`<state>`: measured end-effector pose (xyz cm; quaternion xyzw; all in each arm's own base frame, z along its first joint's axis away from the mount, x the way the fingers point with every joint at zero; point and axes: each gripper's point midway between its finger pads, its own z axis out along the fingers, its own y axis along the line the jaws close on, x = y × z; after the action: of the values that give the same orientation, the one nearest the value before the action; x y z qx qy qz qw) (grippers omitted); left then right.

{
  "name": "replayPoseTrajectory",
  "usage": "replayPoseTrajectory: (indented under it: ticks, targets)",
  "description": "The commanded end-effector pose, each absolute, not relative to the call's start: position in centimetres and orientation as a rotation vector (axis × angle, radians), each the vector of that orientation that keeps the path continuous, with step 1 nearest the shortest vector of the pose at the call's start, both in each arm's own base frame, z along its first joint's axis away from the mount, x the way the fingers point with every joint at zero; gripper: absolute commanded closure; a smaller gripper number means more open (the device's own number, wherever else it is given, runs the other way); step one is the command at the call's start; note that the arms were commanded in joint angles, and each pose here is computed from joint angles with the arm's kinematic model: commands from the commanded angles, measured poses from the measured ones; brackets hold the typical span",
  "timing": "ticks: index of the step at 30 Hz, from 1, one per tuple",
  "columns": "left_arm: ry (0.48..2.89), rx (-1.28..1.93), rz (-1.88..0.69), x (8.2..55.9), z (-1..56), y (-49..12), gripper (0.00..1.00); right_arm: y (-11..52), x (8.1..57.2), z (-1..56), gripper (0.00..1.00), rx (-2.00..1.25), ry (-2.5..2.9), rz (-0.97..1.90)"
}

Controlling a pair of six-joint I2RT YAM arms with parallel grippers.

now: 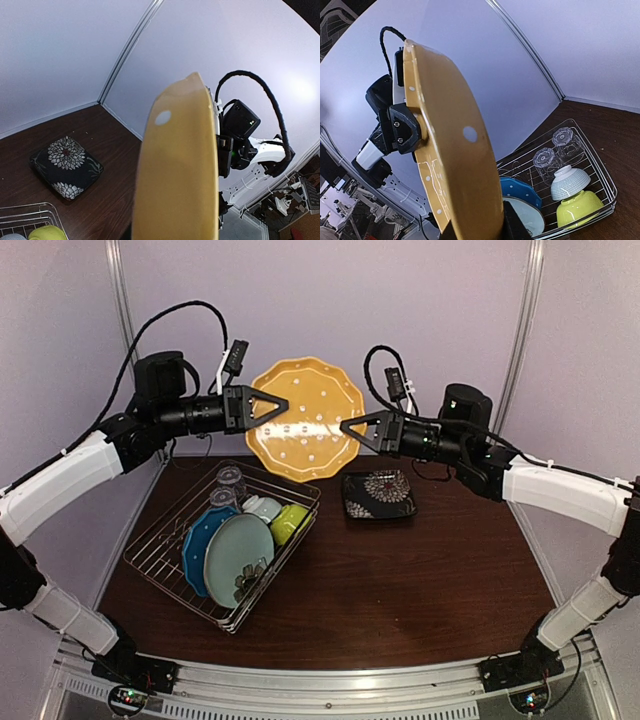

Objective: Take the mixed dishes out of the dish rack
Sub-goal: Pass from the left arm to the right

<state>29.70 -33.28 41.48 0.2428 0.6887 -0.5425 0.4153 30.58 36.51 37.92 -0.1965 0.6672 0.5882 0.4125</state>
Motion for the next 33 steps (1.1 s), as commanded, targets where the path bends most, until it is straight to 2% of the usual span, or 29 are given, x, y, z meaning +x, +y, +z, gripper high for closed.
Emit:
replayPoseTrajectory:
  ticks: [1, 9, 12, 17, 21, 26, 28, 30, 31, 33]
  targets:
    - [1.514, 0.649, -1.385, 28.7, 46.2, -33.1, 1.00, 37.0, 29.8, 38.5, 0.83, -0.513, 1.639, 1.548]
    - [1.566, 0.629, -1.341, 29.5, 45.0, -33.0, 1.00, 37.0, 29.6, 39.0, 0.95, -0.508, 1.626, 1.575]
    - [1.588, 0.619, -1.332, 29.8, 44.6, -33.1, 0.92, 37.0, 29.6, 39.2, 1.00, -0.499, 1.621, 1.595]
    - [1.644, 0.591, -1.299, 30.4, 43.6, -32.9, 0.75, 36.6, 29.8, 39.9, 1.00, -0.468, 1.613, 1.613]
    - [1.666, 0.582, -1.287, 30.8, 43.1, -32.9, 0.67, 36.0, 30.2, 40.4, 1.00, -0.430, 1.604, 1.631]
    - [1.691, 0.574, -1.269, 31.1, 42.5, -32.8, 0.43, 35.7, 30.5, 40.9, 1.00, -0.407, 1.600, 1.653]
    - [1.704, 0.557, -1.250, 31.4, 42.3, -32.6, 0.29, 35.4, 30.8, 40.9, 1.00, -0.389, 1.607, 1.649]
    - [1.720, 0.537, -1.228, 31.7, 42.1, -32.3, 0.07, 35.0, 31.2, 40.8, 1.00, -0.365, 1.618, 1.643]
    - [1.726, 0.528, -1.217, 31.9, 42.1, -32.1, 0.03, 34.7, 31.5, 40.6, 1.00, -0.350, 1.625, 1.639]
    - [1.737, 0.500, -1.195, 32.3, 42.1, -31.4, 0.03, 34.0, 32.2, 40.3, 1.00, -0.316, 1.640, 1.627]
